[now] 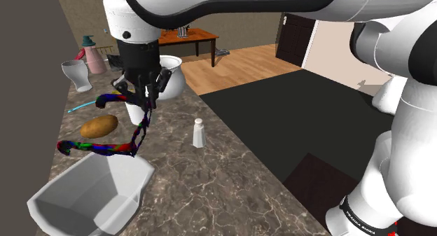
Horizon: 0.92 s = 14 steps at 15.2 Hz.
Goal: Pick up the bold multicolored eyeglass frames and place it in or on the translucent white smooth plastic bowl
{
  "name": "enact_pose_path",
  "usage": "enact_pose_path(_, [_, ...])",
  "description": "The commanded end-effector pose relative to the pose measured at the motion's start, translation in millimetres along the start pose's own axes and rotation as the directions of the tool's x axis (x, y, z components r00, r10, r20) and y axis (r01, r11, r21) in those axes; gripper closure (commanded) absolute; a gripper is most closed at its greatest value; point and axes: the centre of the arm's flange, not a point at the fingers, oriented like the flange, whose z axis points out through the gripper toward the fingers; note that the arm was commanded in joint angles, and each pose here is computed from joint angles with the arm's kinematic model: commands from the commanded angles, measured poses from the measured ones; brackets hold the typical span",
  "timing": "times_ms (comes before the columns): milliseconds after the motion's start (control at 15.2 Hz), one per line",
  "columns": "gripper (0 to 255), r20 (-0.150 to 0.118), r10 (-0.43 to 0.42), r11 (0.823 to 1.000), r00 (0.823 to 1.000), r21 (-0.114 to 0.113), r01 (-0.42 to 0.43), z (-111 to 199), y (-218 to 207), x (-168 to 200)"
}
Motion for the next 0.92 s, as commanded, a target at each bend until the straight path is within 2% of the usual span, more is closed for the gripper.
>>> enact_pose_path(0, [255,0.000,0.002,1.000,1.000,0.000,-0.002,-0.9,-23.4,-11.3])
enact_pose_path(330, [255,0.000,0.002,1.000,1.000,0.000,-0.002,-4.2,-75.5,-36.7])
enact_pose_path(858, [255,0.000,0.002,1.000,1.000,0.000,-0.002,37.7,-74.6,-42.0])
